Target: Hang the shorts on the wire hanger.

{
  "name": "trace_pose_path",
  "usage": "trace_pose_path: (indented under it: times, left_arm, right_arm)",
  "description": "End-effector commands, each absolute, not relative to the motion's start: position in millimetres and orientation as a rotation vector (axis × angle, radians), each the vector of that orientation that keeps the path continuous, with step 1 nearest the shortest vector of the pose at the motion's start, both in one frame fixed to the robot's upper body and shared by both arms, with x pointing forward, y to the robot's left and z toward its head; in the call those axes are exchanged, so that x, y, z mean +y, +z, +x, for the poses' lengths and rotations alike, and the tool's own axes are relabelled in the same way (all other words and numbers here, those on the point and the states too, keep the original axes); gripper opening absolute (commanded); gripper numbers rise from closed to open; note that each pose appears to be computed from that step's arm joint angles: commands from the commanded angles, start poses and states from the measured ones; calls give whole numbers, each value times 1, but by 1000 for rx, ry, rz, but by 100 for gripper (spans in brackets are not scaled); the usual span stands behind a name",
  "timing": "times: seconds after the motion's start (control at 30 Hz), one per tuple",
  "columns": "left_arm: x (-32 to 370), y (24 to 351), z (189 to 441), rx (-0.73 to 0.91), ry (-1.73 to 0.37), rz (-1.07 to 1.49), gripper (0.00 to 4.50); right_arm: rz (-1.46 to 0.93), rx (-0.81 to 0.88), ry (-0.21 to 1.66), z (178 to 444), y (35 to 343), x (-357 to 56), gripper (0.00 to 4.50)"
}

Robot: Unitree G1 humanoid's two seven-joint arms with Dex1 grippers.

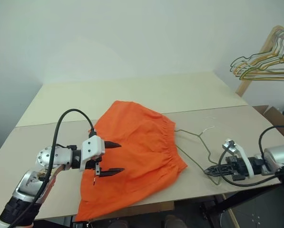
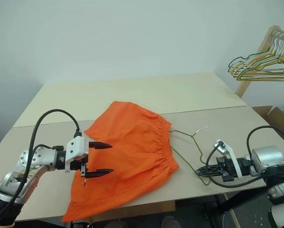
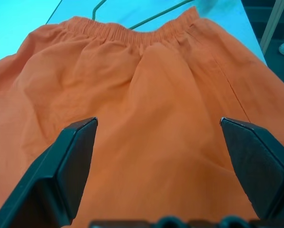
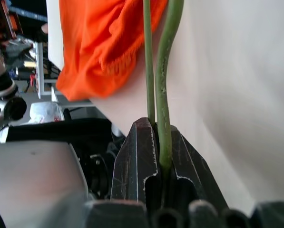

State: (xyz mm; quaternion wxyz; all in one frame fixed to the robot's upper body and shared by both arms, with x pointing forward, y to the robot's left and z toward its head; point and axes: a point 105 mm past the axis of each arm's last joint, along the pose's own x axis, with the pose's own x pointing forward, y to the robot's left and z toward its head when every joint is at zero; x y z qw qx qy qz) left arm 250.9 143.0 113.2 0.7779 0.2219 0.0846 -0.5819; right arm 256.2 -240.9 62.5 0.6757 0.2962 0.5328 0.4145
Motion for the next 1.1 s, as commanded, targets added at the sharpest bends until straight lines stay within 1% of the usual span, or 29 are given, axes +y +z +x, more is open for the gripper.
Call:
trace_pose_path:
  times: [0.03,0.23,0.4,0.57,0.7,0.93,1.1]
  left_arm:
    - [140,121,251,140,-1257,517,448]
    - [139,120,251,137,-1255,519,448]
    - [140,120,250,136,-1252,519,448]
    - [138,121,248,129,-1262,511,448]
    - [138,122,248,123,-1263,509,448]
    - [137,119,249,125,-1263,520,448]
    - [136,119,249,123,-1266,520,448]
  right_arm:
    - [693,1162,953,270,73,-236,0]
    - [705,1154,991,282,76,-222,0]
    - [731,1150,970,294,73,-216,0]
    - [732,1167,996,294,67,-207,0]
    - [727,1162,1026,293,69,-204,0]
    - [750,1106,1001,311,73,-199,0]
    - [726,1103,1014,316,69,-190,0]
